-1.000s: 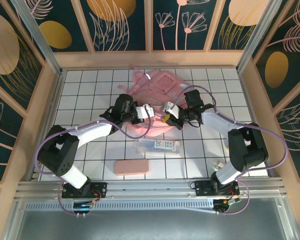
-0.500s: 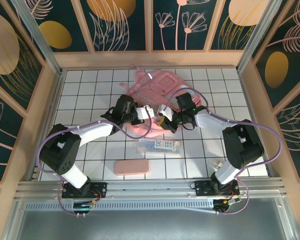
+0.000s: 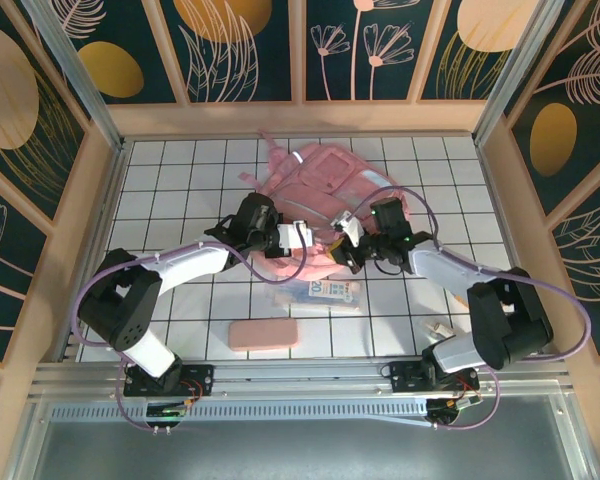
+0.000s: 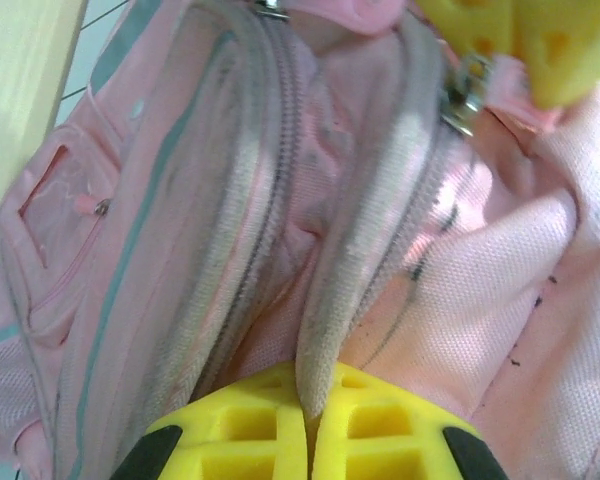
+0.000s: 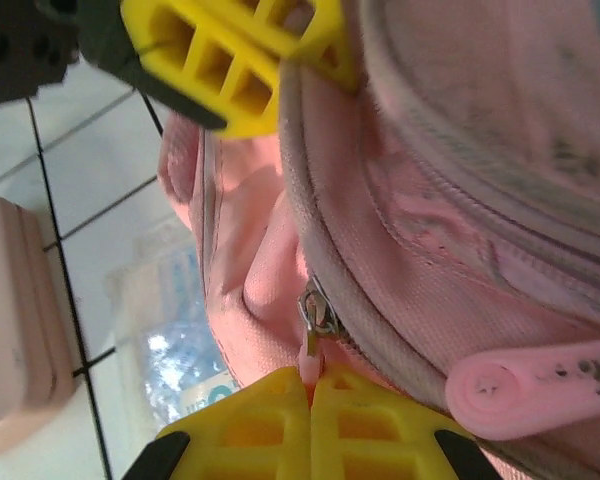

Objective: Pack books, pencil case, and school supplies into a backpack

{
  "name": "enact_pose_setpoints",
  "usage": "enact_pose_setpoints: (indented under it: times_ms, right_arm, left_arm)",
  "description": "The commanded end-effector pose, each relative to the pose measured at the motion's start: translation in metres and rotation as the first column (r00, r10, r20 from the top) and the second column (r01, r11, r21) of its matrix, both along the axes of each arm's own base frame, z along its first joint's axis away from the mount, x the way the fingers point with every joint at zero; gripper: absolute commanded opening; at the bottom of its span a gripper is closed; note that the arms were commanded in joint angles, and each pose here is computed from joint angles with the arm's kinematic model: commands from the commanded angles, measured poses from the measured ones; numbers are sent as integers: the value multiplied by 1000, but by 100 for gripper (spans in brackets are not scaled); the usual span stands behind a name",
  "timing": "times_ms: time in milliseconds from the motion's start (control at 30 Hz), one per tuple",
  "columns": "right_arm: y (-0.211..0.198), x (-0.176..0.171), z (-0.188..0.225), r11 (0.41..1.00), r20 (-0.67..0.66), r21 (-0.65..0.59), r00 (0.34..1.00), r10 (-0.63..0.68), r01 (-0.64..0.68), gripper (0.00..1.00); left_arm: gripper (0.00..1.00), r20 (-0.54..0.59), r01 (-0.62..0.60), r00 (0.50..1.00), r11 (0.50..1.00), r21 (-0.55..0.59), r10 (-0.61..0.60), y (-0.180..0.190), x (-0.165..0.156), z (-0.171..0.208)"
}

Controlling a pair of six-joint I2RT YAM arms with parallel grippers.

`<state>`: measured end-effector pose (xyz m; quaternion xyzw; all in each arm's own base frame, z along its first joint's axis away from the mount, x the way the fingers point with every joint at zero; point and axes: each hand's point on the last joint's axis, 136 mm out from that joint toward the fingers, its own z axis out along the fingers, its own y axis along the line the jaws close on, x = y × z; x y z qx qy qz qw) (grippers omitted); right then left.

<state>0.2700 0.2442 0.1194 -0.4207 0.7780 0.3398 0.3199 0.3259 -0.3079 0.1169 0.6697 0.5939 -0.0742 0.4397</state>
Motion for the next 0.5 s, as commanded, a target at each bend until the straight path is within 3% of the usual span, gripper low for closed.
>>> enact_pose_setpoints:
  times_ms: [0, 133, 233, 467]
  right_arm:
    - [5, -3, 42, 990, -52, 138, 999, -6, 13, 0]
    - [22, -20, 48, 991, -99, 124, 993, 63, -50, 0]
    - [34, -23, 52, 990, -114, 123, 990, 82, -68, 0]
    - [41, 0, 65, 984, -127, 158, 990, -61, 81, 0]
  left_arm:
    - [0, -92, 64, 994, 998, 4, -63, -4, -23, 4]
    - [0, -160, -18, 987, 998, -61, 8, -14, -15, 16]
    - [0, -179, 19, 983, 995, -97, -36, -33, -24, 25]
    - [0, -249, 81, 959, 972, -219, -136, -64, -40, 55]
